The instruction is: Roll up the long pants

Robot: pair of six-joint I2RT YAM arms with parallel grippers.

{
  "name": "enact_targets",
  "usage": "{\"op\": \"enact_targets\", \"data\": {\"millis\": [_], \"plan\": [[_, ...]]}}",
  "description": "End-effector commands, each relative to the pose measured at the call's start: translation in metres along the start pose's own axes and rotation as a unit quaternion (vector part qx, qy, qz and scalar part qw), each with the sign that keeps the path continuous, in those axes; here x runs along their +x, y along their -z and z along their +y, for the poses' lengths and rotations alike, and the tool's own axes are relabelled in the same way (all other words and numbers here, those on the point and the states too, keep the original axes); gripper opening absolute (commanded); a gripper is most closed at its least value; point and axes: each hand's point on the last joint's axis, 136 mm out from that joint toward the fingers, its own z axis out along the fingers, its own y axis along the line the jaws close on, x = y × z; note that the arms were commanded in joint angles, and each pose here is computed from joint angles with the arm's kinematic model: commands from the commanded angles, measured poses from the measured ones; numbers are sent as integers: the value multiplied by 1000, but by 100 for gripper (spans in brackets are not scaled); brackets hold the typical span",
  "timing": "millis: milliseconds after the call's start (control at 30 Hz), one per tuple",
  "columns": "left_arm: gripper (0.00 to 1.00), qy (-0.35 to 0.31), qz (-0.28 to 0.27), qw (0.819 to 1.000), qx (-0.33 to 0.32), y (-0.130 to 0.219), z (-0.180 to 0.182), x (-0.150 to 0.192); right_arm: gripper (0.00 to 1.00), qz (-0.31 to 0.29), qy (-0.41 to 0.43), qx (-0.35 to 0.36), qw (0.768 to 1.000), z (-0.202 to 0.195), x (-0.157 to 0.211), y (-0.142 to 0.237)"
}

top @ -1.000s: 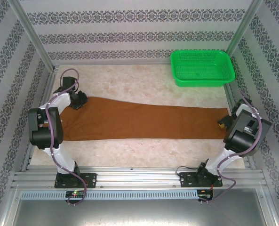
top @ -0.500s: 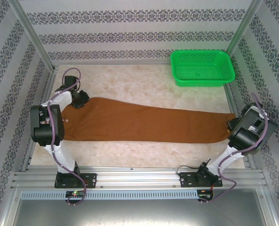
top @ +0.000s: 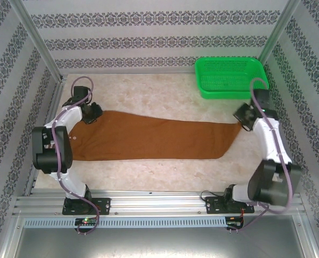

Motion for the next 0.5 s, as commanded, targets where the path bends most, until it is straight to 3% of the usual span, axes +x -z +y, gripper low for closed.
{"op": "enact_targets", "data": {"millis": [0, 200, 467], "plan": [[25, -3, -27, 1000, -4, 20, 5, -2, 0, 21, 85, -45, 995, 56, 40, 29], [26, 32, -32, 999, 24, 28, 20, 5, 0, 109, 231, -137, 957, 162, 142, 55], [29, 67, -21, 996, 59, 26, 41, 34, 0, 251, 380, -210, 865, 274, 294, 62]]}}
